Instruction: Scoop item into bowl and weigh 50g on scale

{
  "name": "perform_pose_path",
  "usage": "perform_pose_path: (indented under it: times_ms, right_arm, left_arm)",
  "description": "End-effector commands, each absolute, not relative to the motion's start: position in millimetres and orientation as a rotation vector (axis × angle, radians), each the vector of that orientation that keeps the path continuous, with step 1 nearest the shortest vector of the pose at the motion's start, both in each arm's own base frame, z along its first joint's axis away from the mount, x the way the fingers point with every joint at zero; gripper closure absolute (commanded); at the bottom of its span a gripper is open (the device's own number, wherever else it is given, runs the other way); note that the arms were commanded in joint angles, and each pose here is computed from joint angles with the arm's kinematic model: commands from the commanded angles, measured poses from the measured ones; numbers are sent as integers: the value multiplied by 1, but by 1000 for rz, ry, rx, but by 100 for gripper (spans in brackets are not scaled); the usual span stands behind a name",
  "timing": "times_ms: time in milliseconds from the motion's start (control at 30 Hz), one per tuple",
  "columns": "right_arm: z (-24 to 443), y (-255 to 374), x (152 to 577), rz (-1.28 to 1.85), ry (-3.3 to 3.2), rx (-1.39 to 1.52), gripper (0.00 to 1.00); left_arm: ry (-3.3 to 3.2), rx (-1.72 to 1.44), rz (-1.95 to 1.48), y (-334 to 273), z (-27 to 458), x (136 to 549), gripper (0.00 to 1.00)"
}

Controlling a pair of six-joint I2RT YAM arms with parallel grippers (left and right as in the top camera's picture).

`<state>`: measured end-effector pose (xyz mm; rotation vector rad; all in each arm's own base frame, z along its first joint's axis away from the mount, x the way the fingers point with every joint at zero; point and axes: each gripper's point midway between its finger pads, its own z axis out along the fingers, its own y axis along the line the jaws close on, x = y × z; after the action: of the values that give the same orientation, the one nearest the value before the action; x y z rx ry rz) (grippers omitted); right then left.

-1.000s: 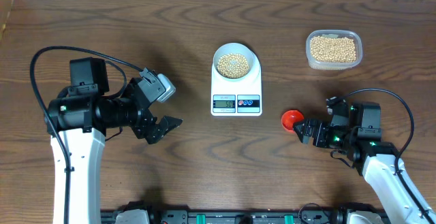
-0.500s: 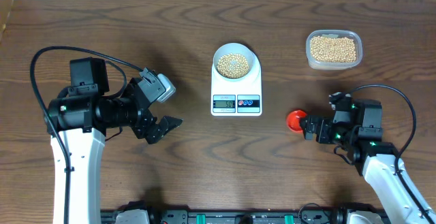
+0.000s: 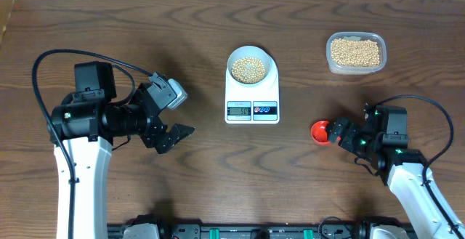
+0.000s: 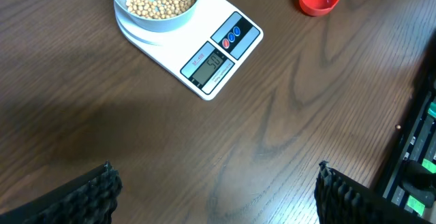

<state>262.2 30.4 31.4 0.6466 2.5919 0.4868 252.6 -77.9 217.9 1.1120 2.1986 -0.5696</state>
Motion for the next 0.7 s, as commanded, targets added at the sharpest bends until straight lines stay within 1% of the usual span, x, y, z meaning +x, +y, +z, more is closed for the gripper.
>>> perform_pose_path:
  times_ms: [0,67,167,333,467,600,667]
  right_arm:
    - [40,39,265,605,2551,873,1]
    - [39,39,264,617,2543,942,1]
    - [41,38,269,619,2527,914,1]
    - [46,38,277,588,2521,737,1]
    - [48,31,281,452,2545,436,1]
    - [69,30,283,422,2571,386,1]
    - [83,16,279,294,2624,387,1]
  left_arm:
    - [2154,1128,-556,-80,229,255,7]
    - [2154,1128,-556,-80,229,255,7]
    - [2154,1128,-556,-80,229,255,7]
    - [2154,1128,-556,-80,229,255,7]
    - [2154,1128,-557,-80,229,254,7]
    - [2154,1128,-556,-80,229,255,7]
    - [2154,1128,-556,-80,229,255,7]
